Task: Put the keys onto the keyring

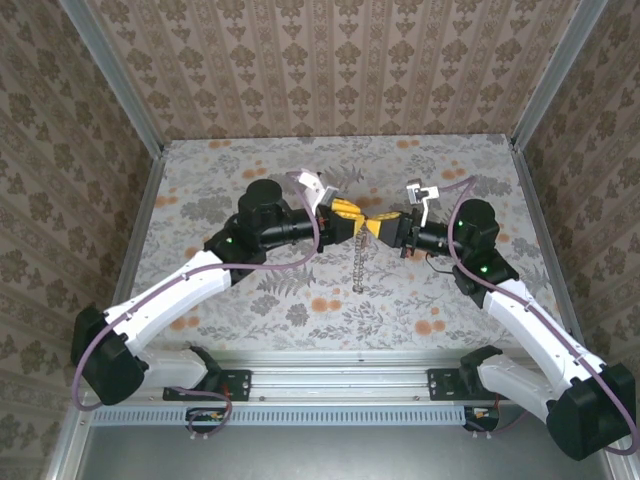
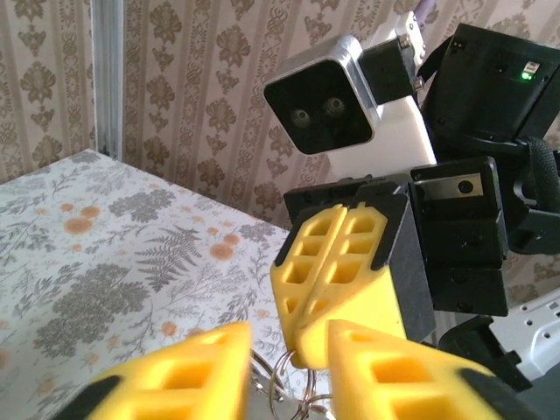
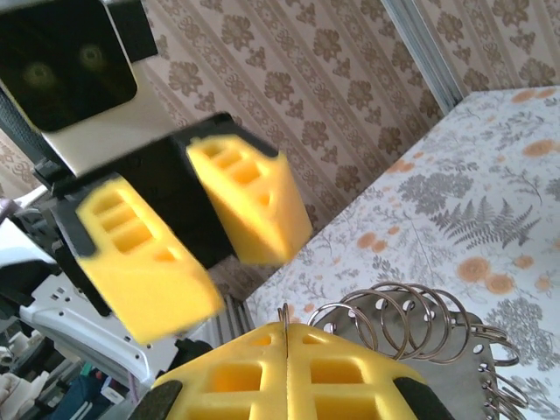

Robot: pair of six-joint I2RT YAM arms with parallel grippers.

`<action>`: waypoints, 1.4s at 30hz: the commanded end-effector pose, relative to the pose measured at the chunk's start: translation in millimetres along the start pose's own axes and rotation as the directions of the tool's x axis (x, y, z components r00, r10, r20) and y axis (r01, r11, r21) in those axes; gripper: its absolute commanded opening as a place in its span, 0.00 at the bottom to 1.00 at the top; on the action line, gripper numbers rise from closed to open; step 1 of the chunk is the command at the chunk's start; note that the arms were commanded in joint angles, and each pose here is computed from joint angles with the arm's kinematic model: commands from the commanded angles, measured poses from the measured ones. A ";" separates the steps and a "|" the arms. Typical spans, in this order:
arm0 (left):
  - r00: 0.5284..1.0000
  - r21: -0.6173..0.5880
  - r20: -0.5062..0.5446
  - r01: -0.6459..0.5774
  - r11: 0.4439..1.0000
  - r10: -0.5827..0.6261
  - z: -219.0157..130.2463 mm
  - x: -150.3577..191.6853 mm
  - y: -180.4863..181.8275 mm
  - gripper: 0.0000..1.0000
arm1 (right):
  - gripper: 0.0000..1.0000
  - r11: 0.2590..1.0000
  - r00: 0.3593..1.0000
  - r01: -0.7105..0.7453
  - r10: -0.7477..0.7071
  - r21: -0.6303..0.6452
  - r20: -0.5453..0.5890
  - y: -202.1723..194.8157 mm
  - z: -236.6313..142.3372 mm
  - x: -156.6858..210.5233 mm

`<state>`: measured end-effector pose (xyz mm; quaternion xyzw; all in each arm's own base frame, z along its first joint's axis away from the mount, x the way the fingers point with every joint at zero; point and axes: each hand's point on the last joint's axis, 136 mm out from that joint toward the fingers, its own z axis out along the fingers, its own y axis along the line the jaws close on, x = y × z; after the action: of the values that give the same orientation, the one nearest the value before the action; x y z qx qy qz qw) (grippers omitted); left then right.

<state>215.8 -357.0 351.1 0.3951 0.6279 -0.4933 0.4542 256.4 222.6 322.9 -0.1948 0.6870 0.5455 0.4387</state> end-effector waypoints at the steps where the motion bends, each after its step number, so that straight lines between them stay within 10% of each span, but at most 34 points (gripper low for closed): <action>1: 0.999 0.011 0.018 -0.042 0.999 0.042 -20.4 -24.7 -8.6 0.38 | 0.00 0.998 0.998 0.059 -0.058 0.013 -0.019 1.2 1.0 -4.9; 17: 0.984 0.146 -0.169 0.086 0.986 -0.060 -34.1 5.7 -9.1 0.41 | 0.00 0.989 0.966 0.141 -0.148 -0.045 -0.212 5.8 9.7 8.8; 42: 0.954 0.241 -0.262 0.212 0.947 -0.146 -9.9 24.3 -4.2 0.37 | 0.00 0.984 0.964 0.132 -0.156 -0.122 -0.216 20.4 14.4 7.2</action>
<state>211.1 -343.8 315.3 0.4372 0.6603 -0.5461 0.2733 247.3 241.0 303.1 -0.3037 0.7153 0.5144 0.3626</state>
